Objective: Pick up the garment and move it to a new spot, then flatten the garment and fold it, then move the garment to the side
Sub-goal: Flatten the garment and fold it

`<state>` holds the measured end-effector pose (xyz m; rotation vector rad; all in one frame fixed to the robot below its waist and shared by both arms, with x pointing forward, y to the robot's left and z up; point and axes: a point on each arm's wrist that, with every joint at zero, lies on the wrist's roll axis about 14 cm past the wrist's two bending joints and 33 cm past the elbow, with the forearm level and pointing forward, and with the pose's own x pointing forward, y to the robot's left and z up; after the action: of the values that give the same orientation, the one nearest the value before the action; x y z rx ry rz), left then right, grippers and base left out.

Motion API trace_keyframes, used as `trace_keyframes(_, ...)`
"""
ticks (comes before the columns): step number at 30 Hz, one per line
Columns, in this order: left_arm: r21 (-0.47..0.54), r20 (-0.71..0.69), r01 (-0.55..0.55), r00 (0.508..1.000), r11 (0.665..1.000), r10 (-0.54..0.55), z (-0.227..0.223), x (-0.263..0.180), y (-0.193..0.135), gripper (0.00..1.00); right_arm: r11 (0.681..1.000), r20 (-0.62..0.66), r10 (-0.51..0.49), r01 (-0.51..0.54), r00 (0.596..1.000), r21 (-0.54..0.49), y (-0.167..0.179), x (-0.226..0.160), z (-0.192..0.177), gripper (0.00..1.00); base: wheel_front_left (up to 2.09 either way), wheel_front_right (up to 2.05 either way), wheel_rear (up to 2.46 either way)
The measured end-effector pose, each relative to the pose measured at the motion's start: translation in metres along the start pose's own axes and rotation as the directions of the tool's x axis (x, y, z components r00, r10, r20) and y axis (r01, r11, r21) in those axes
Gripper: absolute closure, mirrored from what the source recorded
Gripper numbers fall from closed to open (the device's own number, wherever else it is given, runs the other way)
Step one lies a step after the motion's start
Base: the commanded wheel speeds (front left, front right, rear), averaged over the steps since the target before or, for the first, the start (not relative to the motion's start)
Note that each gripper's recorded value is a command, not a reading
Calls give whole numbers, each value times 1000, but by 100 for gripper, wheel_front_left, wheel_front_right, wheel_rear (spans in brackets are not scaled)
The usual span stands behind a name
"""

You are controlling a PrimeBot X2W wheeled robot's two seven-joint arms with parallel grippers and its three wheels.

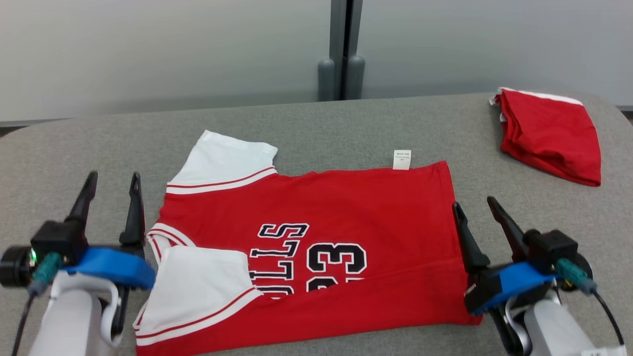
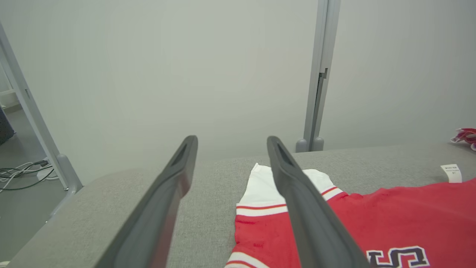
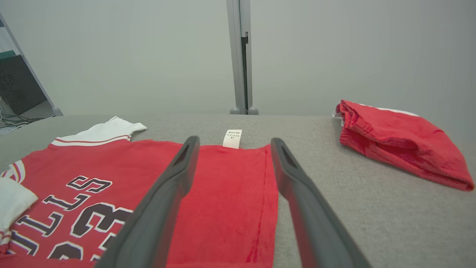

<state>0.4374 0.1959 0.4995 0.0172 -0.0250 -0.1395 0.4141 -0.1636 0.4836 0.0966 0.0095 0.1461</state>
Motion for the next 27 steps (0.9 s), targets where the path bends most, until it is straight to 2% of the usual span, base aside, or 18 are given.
trace_keyframes(5, 63, 17, 115, 993, 991, -116, 20, 74, -15, 0, 997, -19, 4, -5, 1000, -76, -17, 43, 10, 0, 0, 0, 0)
trace_keyframes(12, 95, -170, 262, 955, 960, -243, -10, 154, -45, 0, 989, -95, -7, -7, 995, -144, -38, 91, 1, 0, 0, 0, 0)
trace_keyframes(16, 89, -322, 313, 907, 946, -270, -52, 176, -52, 0, 989, -138, -8, -12, 990, -145, -44, 104, -18, 0, 0, 0, 0)
trace_keyframes(21, 75, -492, 323, 835, 943, -247, -106, 186, -43, 0, 991, -183, -5, -20, 983, -135, -47, 113, -41, 0, 0, 0, 0)
trace_keyframes(27, 45, -600, 309, 769, 950, -221, -148, 187, -35, 0, 991, -205, 2, -30, 979, -133, -49, 119, -55, 0, 0, 0, 0)
